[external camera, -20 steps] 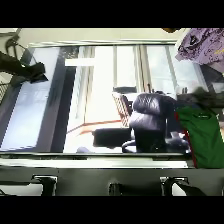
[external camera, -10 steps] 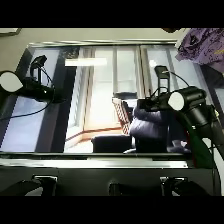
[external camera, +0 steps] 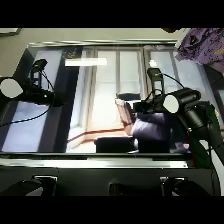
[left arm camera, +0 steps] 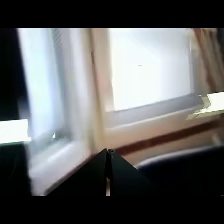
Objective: Fold the clothes and pants, and hang the long-sleeved shirts on hangers.
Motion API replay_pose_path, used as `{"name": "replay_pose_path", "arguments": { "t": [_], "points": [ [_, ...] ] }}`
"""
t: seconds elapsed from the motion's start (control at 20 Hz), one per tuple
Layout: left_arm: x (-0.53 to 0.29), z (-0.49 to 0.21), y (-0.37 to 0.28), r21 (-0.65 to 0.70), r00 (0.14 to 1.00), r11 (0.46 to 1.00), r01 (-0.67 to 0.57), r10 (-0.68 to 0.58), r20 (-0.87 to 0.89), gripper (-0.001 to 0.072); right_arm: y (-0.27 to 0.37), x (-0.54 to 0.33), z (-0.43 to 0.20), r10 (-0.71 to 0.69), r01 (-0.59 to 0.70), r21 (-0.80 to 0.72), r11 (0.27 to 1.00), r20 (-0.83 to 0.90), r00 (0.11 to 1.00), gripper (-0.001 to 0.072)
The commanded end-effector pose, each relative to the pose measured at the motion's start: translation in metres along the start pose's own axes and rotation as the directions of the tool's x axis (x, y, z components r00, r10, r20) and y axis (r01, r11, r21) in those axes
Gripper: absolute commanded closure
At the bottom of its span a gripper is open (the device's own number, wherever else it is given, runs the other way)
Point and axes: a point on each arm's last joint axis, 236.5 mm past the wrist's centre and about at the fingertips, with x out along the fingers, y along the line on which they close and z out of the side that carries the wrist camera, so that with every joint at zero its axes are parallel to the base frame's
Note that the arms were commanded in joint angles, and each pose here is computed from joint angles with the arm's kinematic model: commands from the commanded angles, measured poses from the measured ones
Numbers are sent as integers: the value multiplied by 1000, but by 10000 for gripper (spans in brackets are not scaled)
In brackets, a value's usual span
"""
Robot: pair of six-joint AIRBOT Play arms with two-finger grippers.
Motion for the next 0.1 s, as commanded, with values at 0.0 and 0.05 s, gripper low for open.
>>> {"name": "replay_pose_path", "arguments": {
  "t": [0.0, 0.05],
  "points": [
    [0, 0, 0, 3, 1000, 1000, 0, 0, 0, 683, 1, 0, 0, 2, -2, -1, 1000, -2, 1000, 679],
    [0, 0, 0, 3, 1000, 1000, 0, 0, 0, 683, 1, 0, 0, 2, -2, -1, 1000, -2, 1000, 679]
  ]
}}
